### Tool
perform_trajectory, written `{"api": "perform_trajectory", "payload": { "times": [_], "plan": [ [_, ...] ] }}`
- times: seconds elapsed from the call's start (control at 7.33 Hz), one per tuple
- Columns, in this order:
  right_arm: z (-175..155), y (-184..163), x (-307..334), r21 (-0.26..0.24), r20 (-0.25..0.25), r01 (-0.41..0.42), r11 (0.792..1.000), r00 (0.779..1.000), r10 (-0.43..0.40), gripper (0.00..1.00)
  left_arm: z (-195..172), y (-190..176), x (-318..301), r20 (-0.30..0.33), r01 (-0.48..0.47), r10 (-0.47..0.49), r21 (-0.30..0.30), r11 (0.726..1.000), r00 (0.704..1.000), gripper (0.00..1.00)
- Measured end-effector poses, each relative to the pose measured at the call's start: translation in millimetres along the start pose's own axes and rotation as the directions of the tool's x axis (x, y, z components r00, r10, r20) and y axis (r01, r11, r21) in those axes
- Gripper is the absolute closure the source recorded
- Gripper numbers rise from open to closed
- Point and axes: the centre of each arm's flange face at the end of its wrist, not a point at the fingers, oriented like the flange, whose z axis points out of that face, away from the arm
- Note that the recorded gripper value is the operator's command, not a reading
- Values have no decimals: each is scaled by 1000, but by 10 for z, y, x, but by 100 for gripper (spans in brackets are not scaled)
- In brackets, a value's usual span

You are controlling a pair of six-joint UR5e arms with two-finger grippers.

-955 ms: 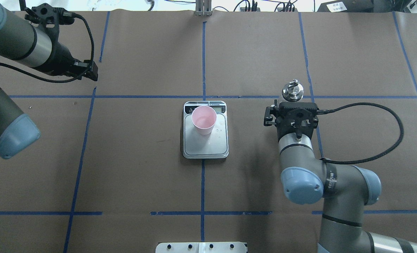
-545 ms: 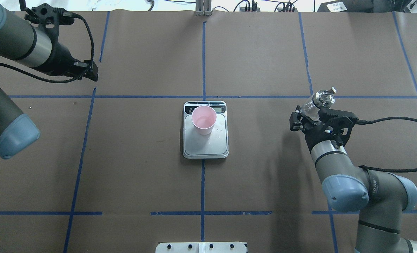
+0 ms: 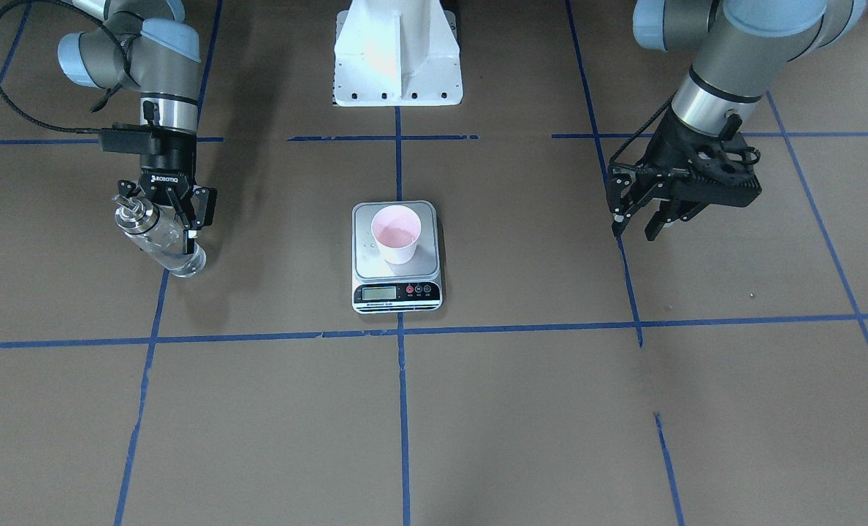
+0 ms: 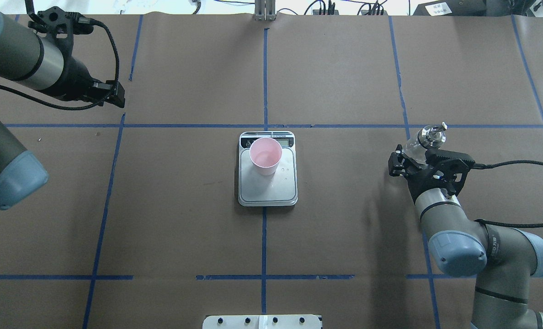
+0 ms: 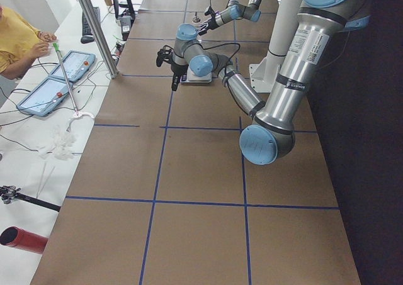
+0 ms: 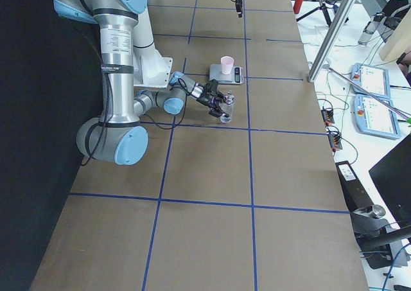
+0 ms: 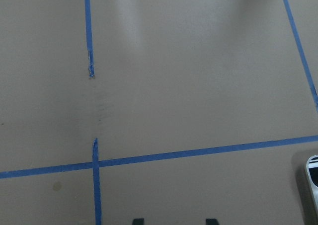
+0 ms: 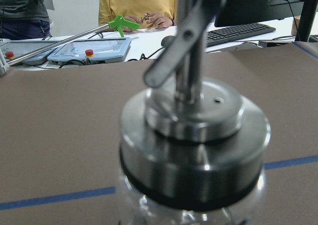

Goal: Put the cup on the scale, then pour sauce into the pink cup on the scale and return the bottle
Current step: 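Lower the bottle to its spot and open the right gripper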

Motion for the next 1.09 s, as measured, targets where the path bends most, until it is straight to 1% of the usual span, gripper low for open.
{"api": "perform_trajectory", "payload": {
  "times": [0.27,1.09],
  "plan": [
    [46,50,42,0,-11,10,1000,1000,-10,100,-9,3,2,-1,0,0,2,1000,1000,47],
    [112,134,73,-5,-22,15,1000,1000,-15,100,-43,11,16,-5,-2,2,6,1000,1000,46]
  ]
}}
